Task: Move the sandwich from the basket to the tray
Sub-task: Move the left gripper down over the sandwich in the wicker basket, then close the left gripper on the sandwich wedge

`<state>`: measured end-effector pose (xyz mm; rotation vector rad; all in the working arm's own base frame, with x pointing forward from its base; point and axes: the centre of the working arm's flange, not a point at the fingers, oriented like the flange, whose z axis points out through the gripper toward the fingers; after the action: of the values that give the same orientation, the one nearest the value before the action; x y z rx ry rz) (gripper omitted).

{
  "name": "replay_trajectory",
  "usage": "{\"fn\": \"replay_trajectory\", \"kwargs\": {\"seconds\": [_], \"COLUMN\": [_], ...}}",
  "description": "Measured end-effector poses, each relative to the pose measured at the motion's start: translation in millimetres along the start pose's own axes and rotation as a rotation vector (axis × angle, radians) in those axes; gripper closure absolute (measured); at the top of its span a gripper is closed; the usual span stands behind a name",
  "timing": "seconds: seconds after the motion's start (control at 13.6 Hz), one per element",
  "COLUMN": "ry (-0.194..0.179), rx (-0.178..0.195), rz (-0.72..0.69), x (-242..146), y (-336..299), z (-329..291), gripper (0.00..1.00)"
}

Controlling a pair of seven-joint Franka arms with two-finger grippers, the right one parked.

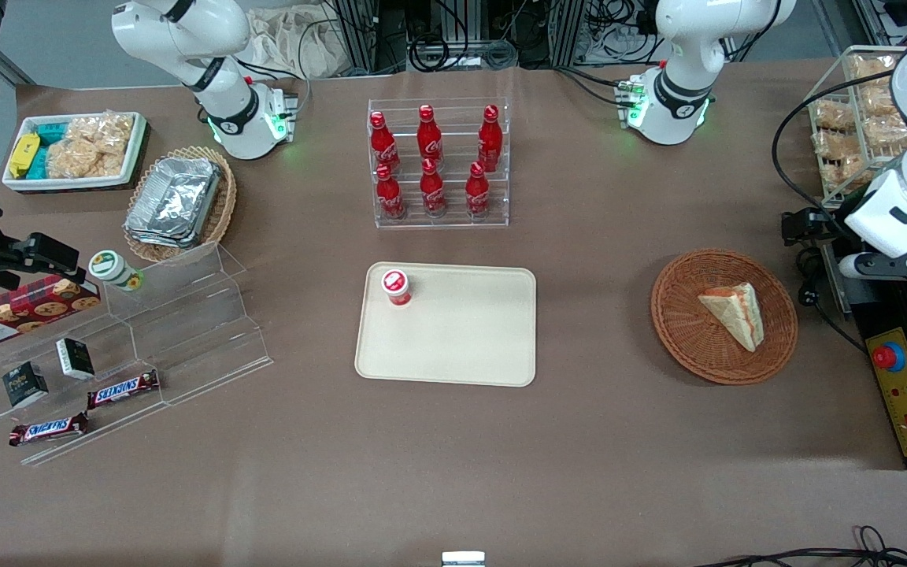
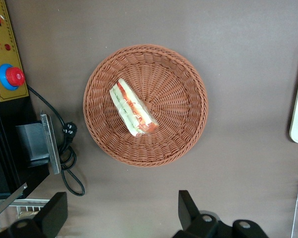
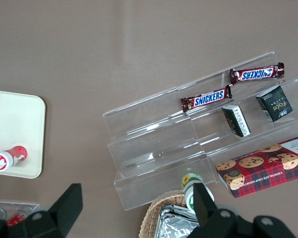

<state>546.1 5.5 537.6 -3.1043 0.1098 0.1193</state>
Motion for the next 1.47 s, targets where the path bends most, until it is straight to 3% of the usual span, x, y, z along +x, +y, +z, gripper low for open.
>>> {"fn": "replay_trajectory", "kwargs": {"seconds": [0.29, 0.51, 0.74, 0.88, 1.18, 1.47], "ry": [-0.009, -0.039, -0.002, 0.015, 0.082, 0.056], "rx": [-0.007, -0.011, -0.015, -0.021, -0.045, -0.027], "rz": [-0.02, -0.236, -0.524, -0.628, -0.702, -0.702], "x": [9, 23, 32, 30, 15, 5], "y": [2, 1, 4, 6, -1, -7], "z": [-4, 17, 65, 99, 174, 223], "gripper": [0.0, 0.0, 0.0, 0.0, 0.0, 0.0]}}
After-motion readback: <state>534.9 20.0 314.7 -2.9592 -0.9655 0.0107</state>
